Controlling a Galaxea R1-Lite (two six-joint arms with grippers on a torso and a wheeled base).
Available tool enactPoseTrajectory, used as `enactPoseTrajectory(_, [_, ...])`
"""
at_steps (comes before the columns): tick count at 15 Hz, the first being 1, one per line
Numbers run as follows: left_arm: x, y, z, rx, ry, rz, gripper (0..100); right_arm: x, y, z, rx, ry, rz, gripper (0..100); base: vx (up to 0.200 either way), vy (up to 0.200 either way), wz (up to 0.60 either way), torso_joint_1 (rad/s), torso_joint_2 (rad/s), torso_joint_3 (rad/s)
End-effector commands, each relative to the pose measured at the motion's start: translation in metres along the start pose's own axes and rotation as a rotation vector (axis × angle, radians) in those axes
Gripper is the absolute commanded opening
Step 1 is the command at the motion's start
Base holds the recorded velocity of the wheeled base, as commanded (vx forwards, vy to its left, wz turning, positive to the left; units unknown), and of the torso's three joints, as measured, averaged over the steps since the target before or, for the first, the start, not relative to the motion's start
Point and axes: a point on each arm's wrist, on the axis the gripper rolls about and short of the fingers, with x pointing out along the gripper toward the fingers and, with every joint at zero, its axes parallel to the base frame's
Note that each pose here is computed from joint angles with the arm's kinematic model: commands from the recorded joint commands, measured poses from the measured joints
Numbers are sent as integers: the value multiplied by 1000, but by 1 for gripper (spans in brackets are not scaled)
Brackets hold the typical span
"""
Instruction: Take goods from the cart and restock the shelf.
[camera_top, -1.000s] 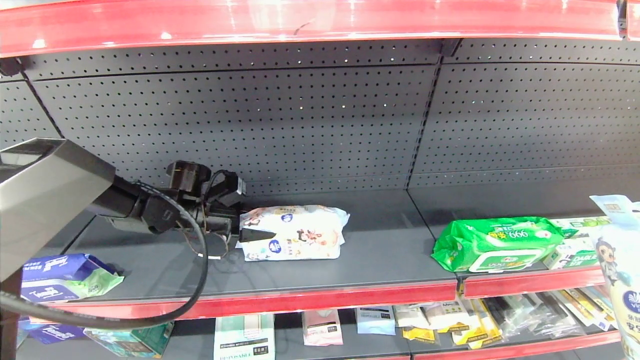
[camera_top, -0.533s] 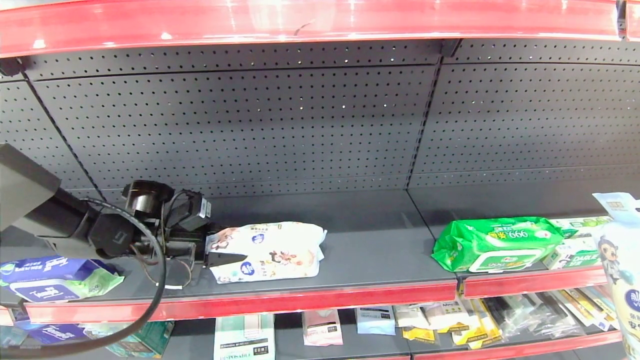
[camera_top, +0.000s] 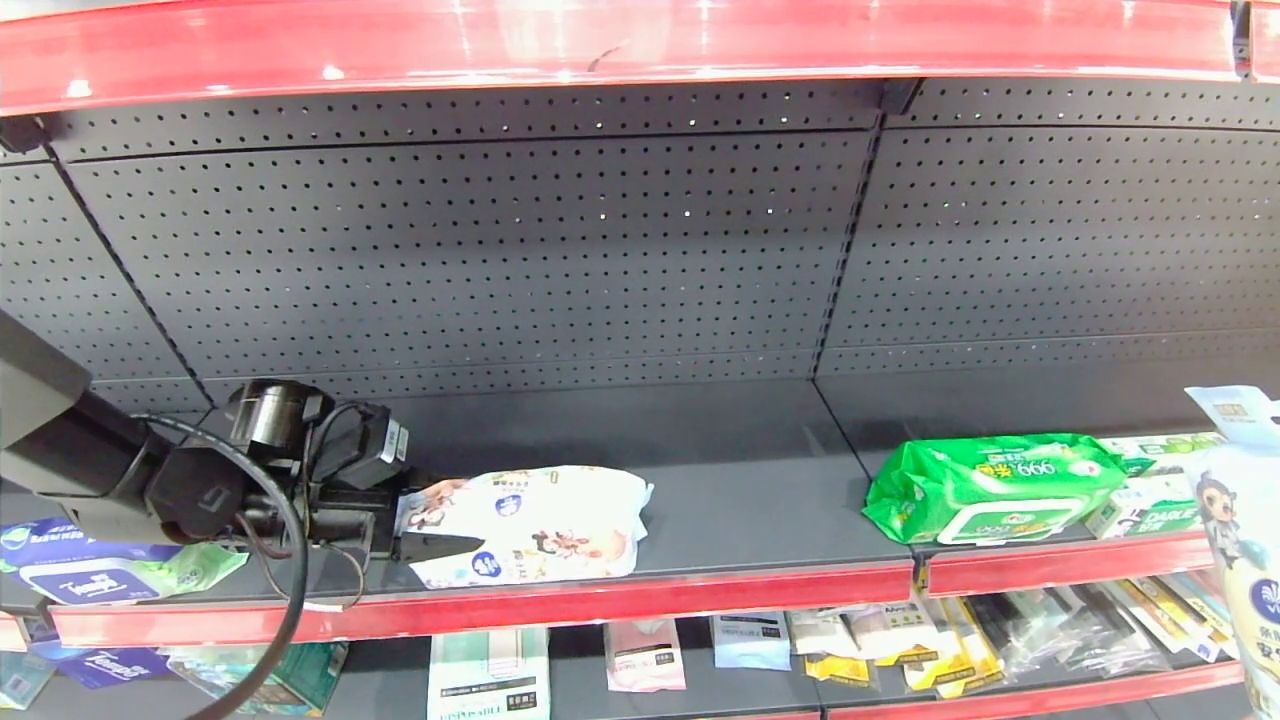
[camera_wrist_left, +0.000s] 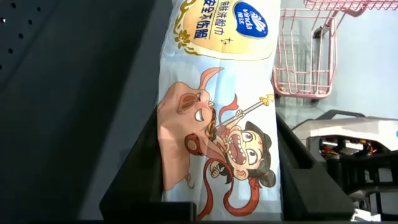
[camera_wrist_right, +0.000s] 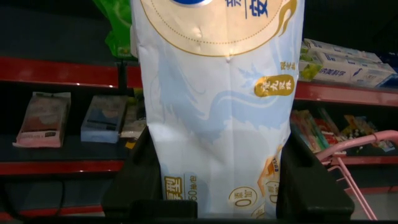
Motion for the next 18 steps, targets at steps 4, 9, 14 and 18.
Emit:
enactPoseTrajectory(4, [0, -2, -1, 4, -1, 2, 0, 0, 0, 0, -2, 3, 1, 0, 0, 0, 0, 0, 0, 0])
enactPoseTrajectory(9, [0, -4, -2, -18, 10, 9, 0, 0, 0, -1, -2, 4, 1, 0, 0, 0, 0, 0, 0, 0])
enactPoseTrajectory(14, [0, -4, -2, -12, 11, 10, 0, 1, 0, -1, -4, 6, 2, 0, 0, 0, 0, 0, 0, 0])
enactPoseTrajectory(18, [0, -3, -1, 10, 17, 22, 100, 1, 0, -1, -2, 7, 2, 0, 0, 0, 0, 0, 0, 0])
